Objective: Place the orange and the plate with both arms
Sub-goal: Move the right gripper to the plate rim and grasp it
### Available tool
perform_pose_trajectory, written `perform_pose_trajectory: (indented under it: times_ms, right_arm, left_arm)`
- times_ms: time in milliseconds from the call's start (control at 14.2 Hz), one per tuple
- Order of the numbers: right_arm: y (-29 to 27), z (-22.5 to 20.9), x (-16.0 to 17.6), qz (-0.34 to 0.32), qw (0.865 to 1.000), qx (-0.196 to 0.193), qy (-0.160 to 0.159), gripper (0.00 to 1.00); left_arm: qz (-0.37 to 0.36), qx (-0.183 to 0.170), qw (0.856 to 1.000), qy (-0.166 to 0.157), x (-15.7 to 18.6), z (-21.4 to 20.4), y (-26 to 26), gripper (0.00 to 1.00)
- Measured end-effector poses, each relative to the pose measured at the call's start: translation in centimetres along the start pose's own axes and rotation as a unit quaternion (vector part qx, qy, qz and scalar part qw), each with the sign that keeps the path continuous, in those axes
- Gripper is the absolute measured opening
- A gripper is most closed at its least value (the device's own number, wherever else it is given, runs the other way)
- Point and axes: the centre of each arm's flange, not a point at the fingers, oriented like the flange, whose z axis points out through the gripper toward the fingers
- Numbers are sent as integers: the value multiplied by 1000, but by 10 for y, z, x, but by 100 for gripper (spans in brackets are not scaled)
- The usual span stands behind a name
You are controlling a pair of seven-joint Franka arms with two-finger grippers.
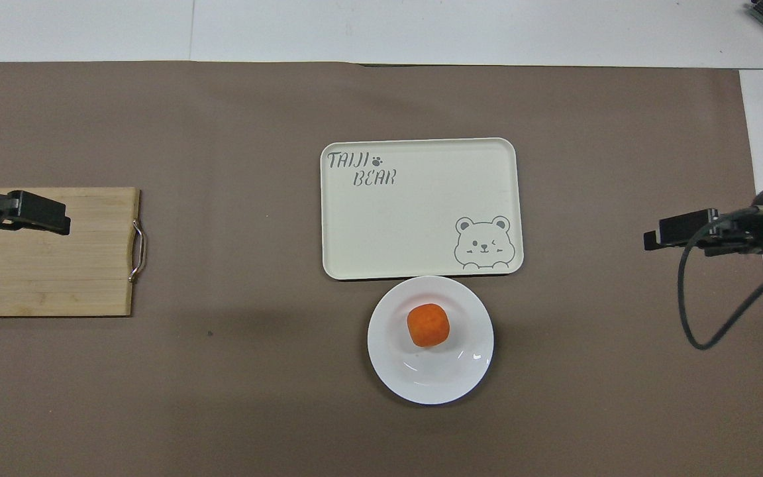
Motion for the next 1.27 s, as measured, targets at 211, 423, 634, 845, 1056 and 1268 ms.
perform_pose_trajectory:
  times_ms: [211,423,634,845,1056,1268]
  right_arm:
    - [7,75,7,-1,997,74,-20,100]
    - [24,149,-4,-18,989,143,-28,100]
    - [33,196,-23,-28,979,202,-28,100]
    - [37,246,-50,-46,965,259,-22,100]
    - [46,280,-74,-63,955,288,-21,100]
    - [50,299,-87,-59,947,316,-14,100]
  left_arm:
    - [2,0,1000,-12,-4,-4,3,100]
    - [2,0,1000,-16,-6,-7,4,100]
    - [0,0,1000,-16,-6,-7,2,100]
    - [-1,0,1000,-16,-6,-7,1,100]
    - [-1,0,1000,-16,-6,-7,1,100]
    - [-1,0,1000,-16,-6,-7,1,100]
